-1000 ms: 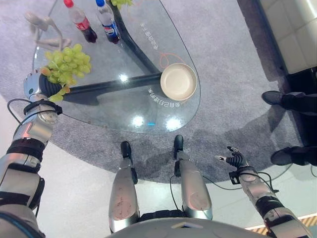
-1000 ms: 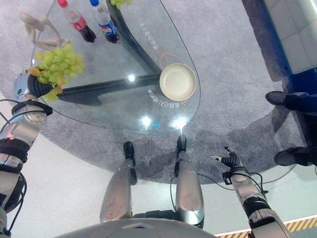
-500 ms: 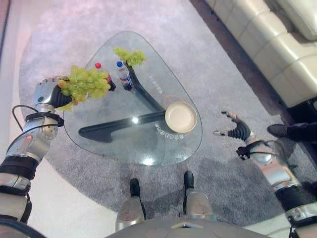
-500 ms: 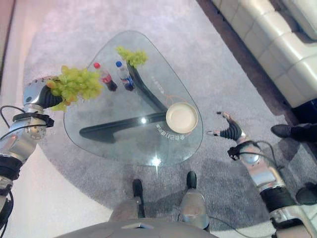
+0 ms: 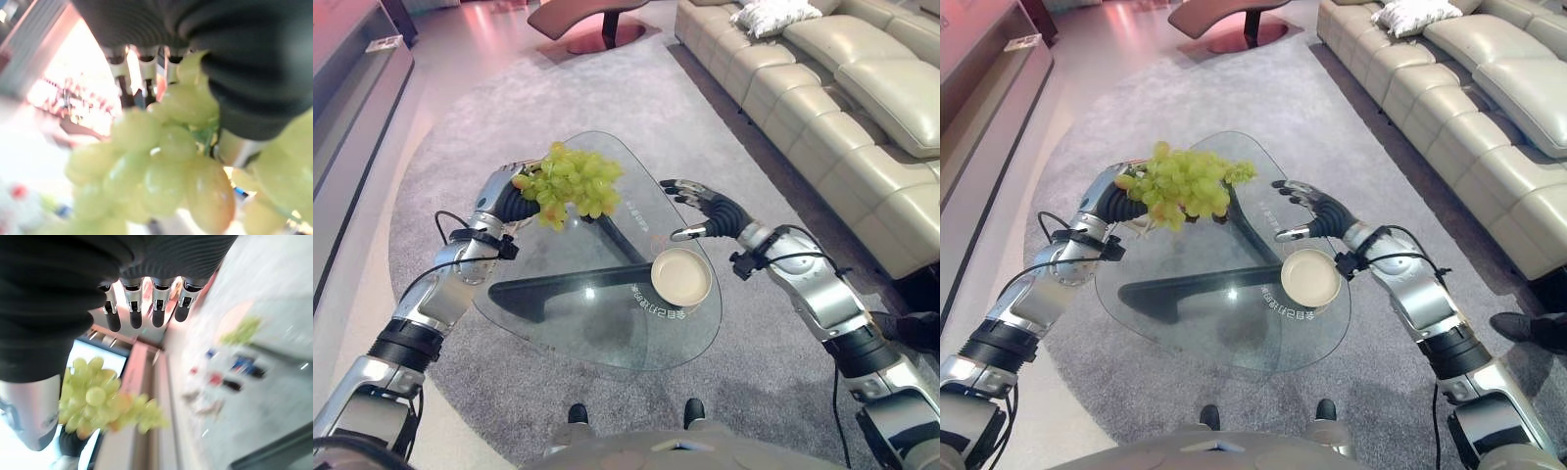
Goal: Pick up fruits into the plate
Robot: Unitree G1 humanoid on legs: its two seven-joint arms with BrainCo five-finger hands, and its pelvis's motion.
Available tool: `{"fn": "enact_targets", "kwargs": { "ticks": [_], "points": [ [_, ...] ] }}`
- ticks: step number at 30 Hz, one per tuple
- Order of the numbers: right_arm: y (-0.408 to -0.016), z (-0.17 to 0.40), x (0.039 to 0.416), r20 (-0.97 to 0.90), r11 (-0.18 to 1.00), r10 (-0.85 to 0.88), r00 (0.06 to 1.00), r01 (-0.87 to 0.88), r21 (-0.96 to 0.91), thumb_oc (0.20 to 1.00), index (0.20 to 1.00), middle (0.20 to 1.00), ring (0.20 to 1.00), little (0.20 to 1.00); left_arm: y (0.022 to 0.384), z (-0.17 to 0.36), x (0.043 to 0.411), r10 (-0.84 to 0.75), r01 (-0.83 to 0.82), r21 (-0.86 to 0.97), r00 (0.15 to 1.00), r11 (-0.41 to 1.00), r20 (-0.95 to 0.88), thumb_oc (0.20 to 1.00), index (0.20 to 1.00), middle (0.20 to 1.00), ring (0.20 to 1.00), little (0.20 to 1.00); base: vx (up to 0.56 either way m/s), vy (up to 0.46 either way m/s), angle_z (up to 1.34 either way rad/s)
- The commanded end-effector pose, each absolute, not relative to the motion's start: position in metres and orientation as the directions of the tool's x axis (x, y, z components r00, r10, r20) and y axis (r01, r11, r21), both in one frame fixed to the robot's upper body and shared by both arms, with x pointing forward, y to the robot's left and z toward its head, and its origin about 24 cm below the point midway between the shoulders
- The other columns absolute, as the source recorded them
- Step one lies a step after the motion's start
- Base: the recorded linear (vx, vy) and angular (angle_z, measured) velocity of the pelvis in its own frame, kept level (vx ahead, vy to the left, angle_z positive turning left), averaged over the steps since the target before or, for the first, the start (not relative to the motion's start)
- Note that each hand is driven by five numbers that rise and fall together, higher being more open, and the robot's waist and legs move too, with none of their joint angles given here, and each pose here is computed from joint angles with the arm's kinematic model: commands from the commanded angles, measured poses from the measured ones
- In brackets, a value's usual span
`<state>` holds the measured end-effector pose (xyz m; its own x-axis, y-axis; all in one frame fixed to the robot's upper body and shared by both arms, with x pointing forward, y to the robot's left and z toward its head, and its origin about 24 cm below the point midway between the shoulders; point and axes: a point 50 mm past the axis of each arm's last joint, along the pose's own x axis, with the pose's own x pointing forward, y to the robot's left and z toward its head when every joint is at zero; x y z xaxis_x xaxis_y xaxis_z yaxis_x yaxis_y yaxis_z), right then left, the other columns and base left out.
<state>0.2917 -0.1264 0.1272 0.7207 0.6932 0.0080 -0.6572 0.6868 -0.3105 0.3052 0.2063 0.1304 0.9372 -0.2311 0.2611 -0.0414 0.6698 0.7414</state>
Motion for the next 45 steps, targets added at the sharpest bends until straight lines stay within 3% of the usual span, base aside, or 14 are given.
{"fn": "enact_targets", "kwargs": {
  "ticks": [1, 8, 21, 31, 39, 45],
  "points": [
    [-0.109, 0.140, 0.287, 0.084, 0.631, 0.773, 0.629, -0.748, -0.206, 1.000, 1.000, 1.000, 1.000, 1.000, 0.203, 0.155, 0.307, -0.241, -0.020, 0.601, 0.905, 0.799, 0.350, 0.200, 0.200, 0.200, 0.200, 0.200, 0.00, 0.000, 0.00],
    [-0.079, 0.150, 0.275, 0.158, 0.562, 0.826, 0.541, -0.811, -0.160, 1.000, 1.000, 1.000, 1.000, 1.000, 0.167, 0.153, 0.299, -0.377, 0.165, 0.497, 0.852, 0.852, 0.363, 0.200, 0.200, 0.200, 0.200, 0.200, 0.00, -0.005, 0.00],
    [-0.076, 0.155, 0.268, 0.226, 0.577, 0.808, 0.544, -0.809, -0.113, 1.000, 1.000, 1.000, 1.000, 1.000, 0.150, 0.142, 0.285, -0.451, 0.285, 0.424, 0.812, 0.860, 0.370, 0.200, 0.200, 0.200, 0.200, 0.200, 0.00, 0.000, 0.00],
    [-0.075, 0.159, 0.268, 0.268, 0.614, 0.772, 0.577, -0.785, -0.080, 1.000, 1.000, 1.000, 1.000, 1.000, 0.145, 0.134, 0.282, -0.504, 0.192, 0.633, 0.785, 0.750, 0.361, 0.200, 0.200, 0.200, 0.200, 0.200, 0.00, 0.000, 0.00],
    [-0.074, 0.162, 0.272, 0.280, 0.660, 0.727, 0.626, -0.750, -0.038, 1.000, 1.000, 1.000, 1.000, 1.000, 0.143, 0.134, 0.280, -0.574, -0.007, 0.834, 0.722, 0.552, 0.387, 0.200, 0.200, 0.200, 0.200, 0.200, -0.02, 0.006, -0.01],
    [-0.068, 0.162, 0.271, 0.258, 0.639, 0.744, 0.617, -0.769, -0.005, 1.000, 1.000, 1.000, 1.000, 1.000, 0.133, 0.131, 0.278, -0.637, -0.061, 0.891, 0.677, 0.450, 0.368, 0.200, 0.200, 0.200, 0.200, 0.200, 0.00, 0.000, 0.00]
  ]
}}
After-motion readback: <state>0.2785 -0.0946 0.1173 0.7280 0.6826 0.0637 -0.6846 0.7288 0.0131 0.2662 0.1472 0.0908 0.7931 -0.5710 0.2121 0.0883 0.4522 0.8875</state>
